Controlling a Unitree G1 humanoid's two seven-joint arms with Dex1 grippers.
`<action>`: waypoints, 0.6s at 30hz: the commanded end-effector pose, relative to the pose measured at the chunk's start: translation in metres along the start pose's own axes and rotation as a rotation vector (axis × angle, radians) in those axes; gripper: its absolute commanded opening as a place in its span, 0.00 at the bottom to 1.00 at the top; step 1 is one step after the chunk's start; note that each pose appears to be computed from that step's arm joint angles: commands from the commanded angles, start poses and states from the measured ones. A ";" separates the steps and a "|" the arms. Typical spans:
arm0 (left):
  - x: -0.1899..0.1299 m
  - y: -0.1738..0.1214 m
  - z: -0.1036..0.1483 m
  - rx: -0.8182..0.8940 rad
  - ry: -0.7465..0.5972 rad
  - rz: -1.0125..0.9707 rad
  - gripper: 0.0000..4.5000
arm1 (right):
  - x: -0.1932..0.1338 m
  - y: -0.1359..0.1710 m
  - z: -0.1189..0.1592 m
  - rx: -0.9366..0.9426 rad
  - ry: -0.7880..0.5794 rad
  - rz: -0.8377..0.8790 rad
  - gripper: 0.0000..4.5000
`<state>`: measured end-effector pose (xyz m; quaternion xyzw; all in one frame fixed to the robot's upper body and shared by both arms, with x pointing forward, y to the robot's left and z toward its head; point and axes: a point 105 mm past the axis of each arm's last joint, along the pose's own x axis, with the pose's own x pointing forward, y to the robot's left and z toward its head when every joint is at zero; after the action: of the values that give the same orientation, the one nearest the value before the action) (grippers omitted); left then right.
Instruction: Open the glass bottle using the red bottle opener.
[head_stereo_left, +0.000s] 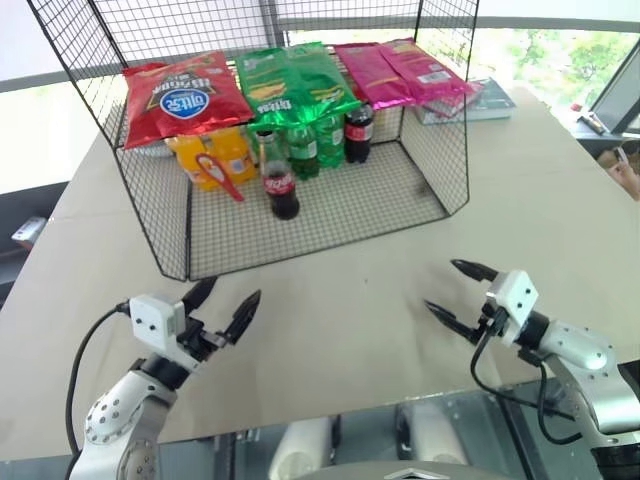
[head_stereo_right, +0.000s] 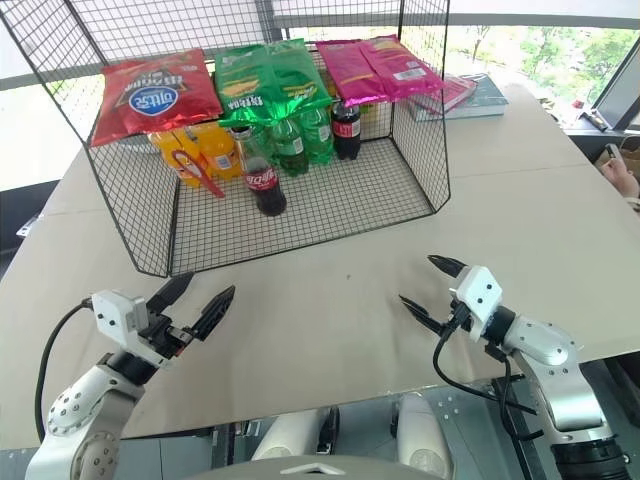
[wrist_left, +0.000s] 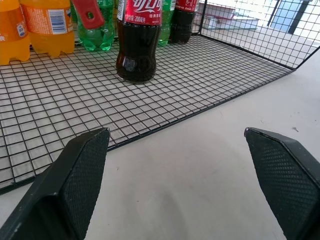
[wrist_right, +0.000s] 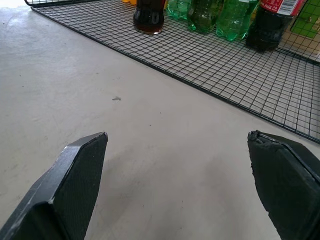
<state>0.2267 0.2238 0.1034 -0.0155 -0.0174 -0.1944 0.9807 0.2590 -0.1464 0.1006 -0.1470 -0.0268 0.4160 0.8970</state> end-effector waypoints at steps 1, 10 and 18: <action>0.005 0.001 0.015 0.024 -0.061 0.017 0.99 | 0.003 -0.002 0.021 -0.020 -0.093 -0.009 1.00; 0.039 0.018 0.053 0.006 -0.207 0.189 0.99 | 0.017 0.011 0.103 -0.071 -0.468 0.071 1.00; 0.069 0.059 0.081 0.042 -0.252 0.436 0.99 | 0.021 0.018 0.132 -0.096 -0.534 0.121 1.00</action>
<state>0.3114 0.2508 0.1814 -0.0320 -0.1342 0.0089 0.9904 0.2422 -0.0884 0.2101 -0.0756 -0.2568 0.4884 0.8305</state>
